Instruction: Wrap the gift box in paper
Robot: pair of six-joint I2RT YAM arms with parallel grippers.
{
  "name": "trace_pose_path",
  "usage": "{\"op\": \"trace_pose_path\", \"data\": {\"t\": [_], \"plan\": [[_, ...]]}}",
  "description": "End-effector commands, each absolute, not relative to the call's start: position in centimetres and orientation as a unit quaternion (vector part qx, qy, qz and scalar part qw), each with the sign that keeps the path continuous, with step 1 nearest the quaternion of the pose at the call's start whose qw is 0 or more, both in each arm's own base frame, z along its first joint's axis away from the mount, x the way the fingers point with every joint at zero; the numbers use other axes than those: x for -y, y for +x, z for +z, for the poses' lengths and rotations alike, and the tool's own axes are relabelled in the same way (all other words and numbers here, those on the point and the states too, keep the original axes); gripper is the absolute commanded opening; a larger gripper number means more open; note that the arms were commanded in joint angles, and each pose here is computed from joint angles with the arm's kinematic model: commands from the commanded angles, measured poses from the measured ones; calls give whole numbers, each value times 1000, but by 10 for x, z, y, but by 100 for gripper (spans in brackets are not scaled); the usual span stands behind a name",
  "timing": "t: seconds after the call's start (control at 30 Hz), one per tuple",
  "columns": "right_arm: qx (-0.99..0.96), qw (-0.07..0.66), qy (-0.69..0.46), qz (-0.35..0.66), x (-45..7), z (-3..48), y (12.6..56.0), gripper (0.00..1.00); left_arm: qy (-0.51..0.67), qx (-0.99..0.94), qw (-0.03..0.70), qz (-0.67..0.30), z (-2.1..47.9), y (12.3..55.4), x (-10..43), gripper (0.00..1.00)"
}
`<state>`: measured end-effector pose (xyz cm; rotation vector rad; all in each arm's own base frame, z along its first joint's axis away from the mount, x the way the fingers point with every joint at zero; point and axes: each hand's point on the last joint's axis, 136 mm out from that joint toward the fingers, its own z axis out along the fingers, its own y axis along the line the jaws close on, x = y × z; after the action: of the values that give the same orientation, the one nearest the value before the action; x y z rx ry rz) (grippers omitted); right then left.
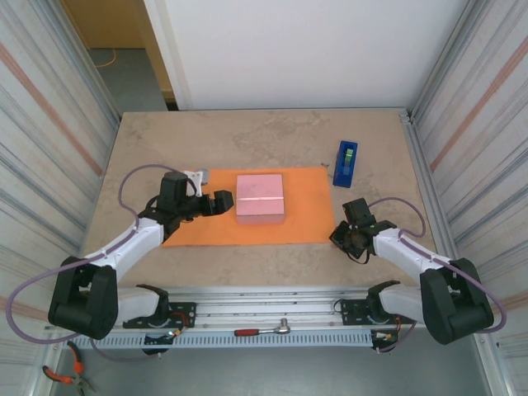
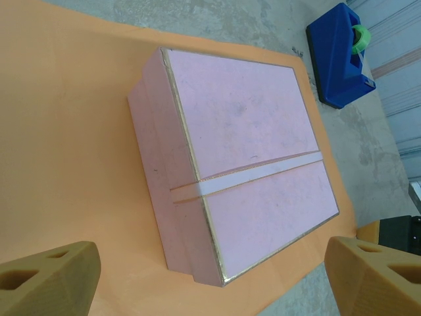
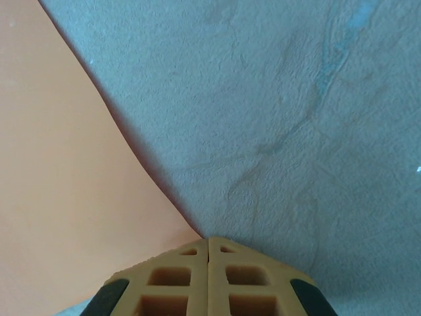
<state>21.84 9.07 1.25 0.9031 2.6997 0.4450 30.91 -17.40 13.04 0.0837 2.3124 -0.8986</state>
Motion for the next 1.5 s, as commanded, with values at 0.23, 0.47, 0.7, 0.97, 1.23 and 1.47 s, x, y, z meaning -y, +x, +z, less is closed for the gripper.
{"op": "trace_pose_path", "data": {"t": [0.23, 0.47, 0.7, 0.97, 1.23, 1.47], "plan": [[-917, 185, 280, 215, -112, 53, 244, 0, 32, -869, 332, -366, 147, 313, 181, 89], [-918, 202, 230, 251, -133, 90, 255, 0, 38, -863, 333, -378, 164, 316, 187, 89], [-928, 188, 257, 196, -113, 72, 245, 20, 47, -864, 333, -373, 167, 317, 188, 89], [-927, 159, 297, 162, -97, 40, 231, 40, 52, -868, 329, -369, 162, 317, 189, 89], [-927, 143, 308, 159, -96, 23, 227, 44, 56, -869, 329, -365, 159, 316, 188, 89], [-929, 133, 306, 159, -98, 16, 229, 42, 57, -871, 327, -362, 156, 316, 187, 89]]}}
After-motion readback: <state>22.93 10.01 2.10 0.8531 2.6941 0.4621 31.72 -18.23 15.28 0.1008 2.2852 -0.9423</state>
